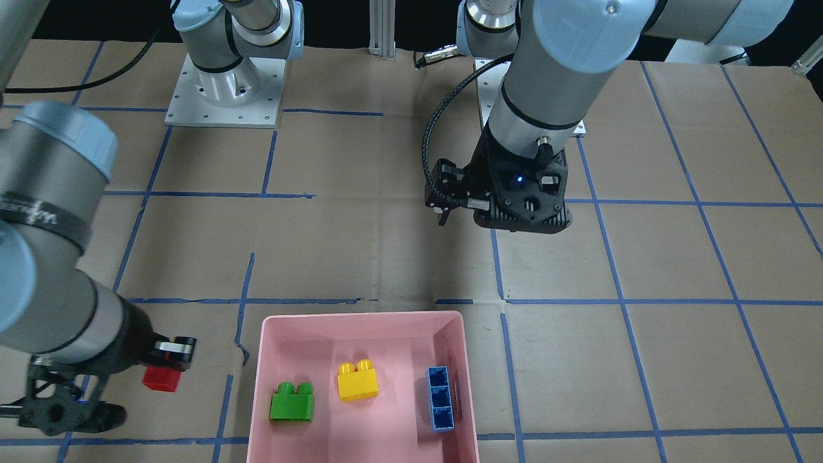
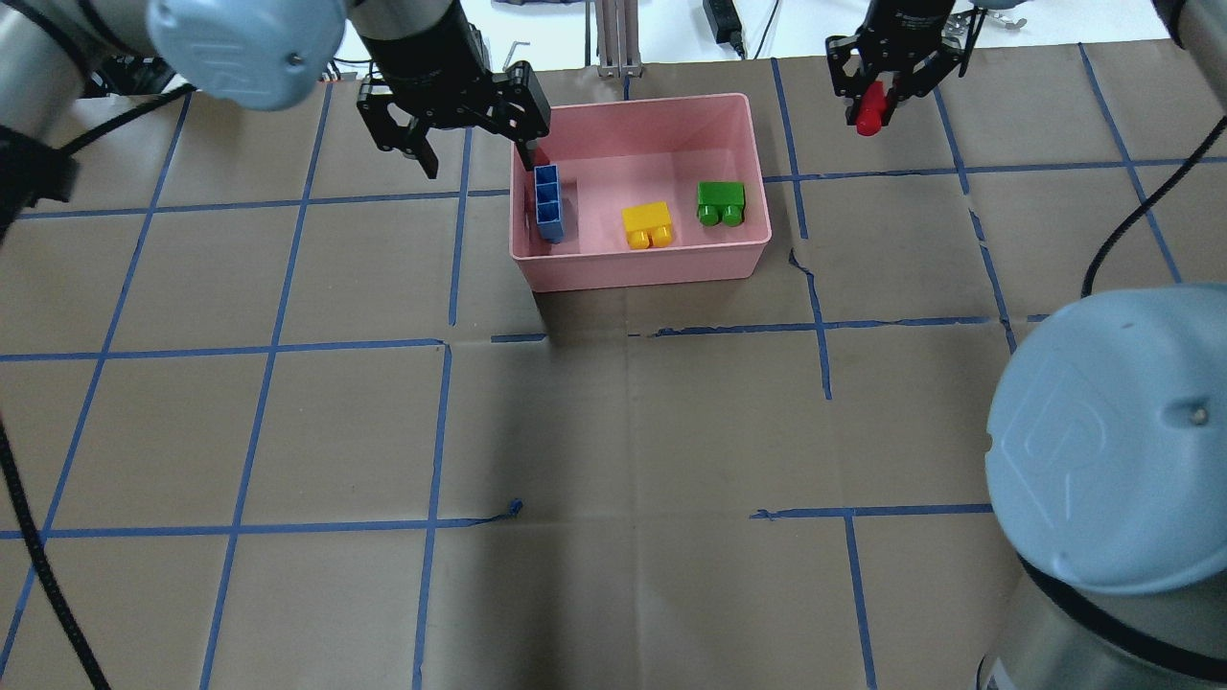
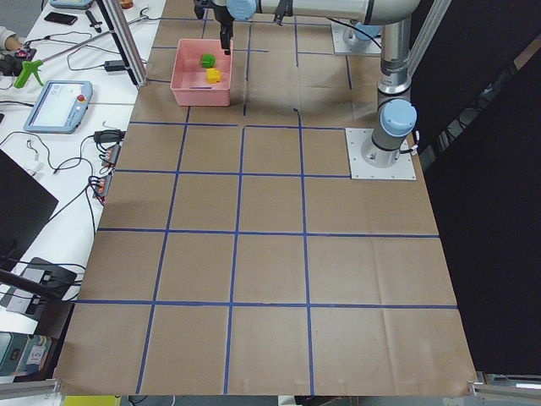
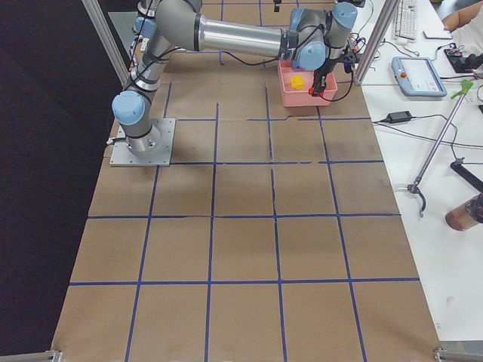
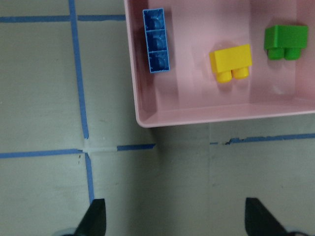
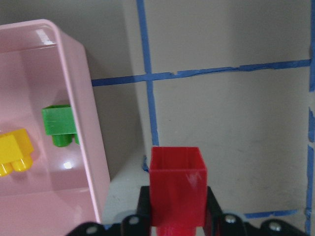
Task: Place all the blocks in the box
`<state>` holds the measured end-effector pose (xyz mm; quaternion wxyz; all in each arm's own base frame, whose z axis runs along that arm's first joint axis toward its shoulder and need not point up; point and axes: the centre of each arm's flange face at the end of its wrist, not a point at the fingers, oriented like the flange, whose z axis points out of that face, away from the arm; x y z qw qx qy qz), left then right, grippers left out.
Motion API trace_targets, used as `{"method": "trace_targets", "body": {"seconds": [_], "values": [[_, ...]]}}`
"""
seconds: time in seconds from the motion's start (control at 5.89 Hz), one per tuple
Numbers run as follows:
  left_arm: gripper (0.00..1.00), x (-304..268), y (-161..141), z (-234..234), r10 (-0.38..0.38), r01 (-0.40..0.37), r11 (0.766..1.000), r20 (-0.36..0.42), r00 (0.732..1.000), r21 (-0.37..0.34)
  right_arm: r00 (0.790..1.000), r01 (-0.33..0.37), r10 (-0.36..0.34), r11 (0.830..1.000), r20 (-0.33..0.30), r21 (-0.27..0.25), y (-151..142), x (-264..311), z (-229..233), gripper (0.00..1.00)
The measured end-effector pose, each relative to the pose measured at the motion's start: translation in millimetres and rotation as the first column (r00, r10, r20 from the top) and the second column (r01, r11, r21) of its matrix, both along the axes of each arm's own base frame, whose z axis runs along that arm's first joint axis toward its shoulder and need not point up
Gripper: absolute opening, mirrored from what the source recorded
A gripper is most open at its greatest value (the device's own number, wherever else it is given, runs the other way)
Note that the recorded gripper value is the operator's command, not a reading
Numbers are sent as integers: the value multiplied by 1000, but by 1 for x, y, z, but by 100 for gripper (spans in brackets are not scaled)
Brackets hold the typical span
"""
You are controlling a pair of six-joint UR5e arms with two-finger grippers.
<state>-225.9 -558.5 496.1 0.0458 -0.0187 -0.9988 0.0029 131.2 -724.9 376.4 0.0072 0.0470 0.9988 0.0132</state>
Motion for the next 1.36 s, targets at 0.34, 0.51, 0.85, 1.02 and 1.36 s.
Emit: {"method": "trace_targets", "body": {"seconds": [0.34, 0.51, 0.85, 1.02, 1.36], "values": [[99, 13, 37, 50, 11, -11, 998, 3, 1000, -62, 1000, 21, -20, 998, 12, -54, -7, 115, -25, 34], [99, 24, 35, 53, 28, -27, 997, 5, 1000, -74, 1000, 20, -19, 997, 17, -69, -11, 148, -47, 88], [99, 43, 31, 51, 29, -28, 997, 17, 999, -77, 1000, 13, -12, 998, 18, -65, -16, 165, -77, 100], [99, 52, 30, 52, 29, -26, 996, 42, 999, -80, 1000, 11, -9, 998, 17, -64, -15, 166, -75, 100], [99, 84, 19, 57, 81, -75, 993, 68, 994, -88, 1000, 9, -8, 997, 17, -77, -12, 163, -60, 100]]}}
